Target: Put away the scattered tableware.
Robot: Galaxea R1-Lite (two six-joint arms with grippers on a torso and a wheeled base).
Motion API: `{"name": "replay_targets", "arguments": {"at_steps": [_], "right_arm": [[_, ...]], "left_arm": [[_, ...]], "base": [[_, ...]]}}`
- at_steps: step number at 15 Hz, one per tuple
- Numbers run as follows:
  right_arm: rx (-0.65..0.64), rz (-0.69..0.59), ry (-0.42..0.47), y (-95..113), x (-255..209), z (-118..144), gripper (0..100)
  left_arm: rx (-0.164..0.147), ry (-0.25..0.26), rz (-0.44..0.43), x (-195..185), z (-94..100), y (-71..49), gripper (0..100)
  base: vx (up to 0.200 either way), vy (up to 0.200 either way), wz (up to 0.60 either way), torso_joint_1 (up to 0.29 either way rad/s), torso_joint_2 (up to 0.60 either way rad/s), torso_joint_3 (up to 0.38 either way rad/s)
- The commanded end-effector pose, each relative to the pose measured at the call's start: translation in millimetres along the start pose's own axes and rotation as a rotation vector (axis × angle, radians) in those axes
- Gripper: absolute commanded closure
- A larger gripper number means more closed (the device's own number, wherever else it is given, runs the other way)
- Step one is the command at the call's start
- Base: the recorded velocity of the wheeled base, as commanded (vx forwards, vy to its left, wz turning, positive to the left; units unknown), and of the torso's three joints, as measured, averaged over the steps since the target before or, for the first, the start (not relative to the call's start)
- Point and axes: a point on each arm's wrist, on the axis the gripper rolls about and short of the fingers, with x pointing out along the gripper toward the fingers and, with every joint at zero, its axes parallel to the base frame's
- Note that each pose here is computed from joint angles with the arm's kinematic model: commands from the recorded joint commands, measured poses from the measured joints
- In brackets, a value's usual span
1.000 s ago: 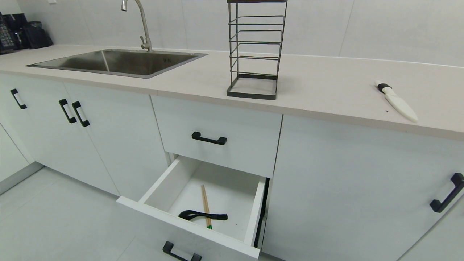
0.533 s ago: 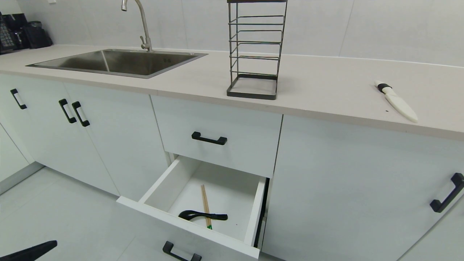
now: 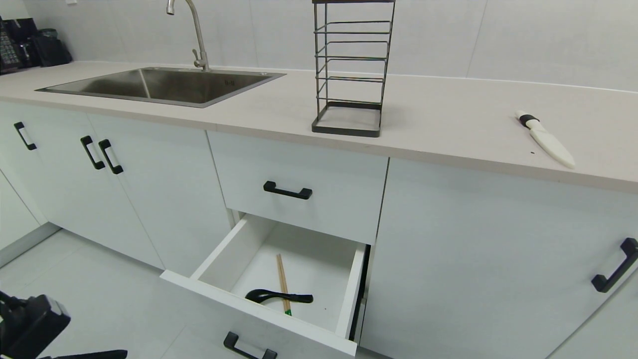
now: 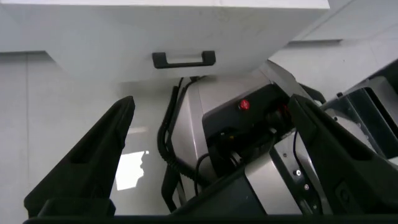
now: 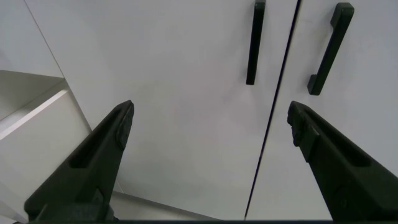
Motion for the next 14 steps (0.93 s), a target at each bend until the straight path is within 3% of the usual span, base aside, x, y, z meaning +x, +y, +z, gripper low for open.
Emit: {"name": "replay_targets", "arguments": {"at_steps": [1,4,6,8,10,14], "right_arm": [[0.0,-0.001,0.002,0,0,0,0],[0.0,-0.001,0.002,0,0,0,0],[0.0,-0.001,0.002,0,0,0,0],[0.0,0.001,0.002,0,0,0,0],[0.0,-0.001,0.002,0,0,0,0],[0.0,0.001,0.002,0,0,0,0]], "left_arm": [[-0.01,0.03,-0.005,4,-2.0,1.2,0],[-0.031,0.094,0.032,11,-7.3,4.9,0],[-0.01,0.174,0.048,22,-6.3,8.4,0],[0.044,0.218,0.055,27,-6.4,11.0,0],[0.067,0.233,0.053,29,-5.5,12.0,0],[0.064,0.245,0.056,40,1.3,16.8,0]], "base": [[0.0,0.0,0.0,0.0,0.0,0.0],[0.0,0.0,0.0,0.0,0.0,0.0],[0.0,0.0,0.0,0.0,0.0,0.0],[0.0,0.0,0.0,0.0,0.0,0.0],[0.0,0.0,0.0,0.0,0.0,0.0],[0.0,0.0,0.0,0.0,0.0,0.0]]}}
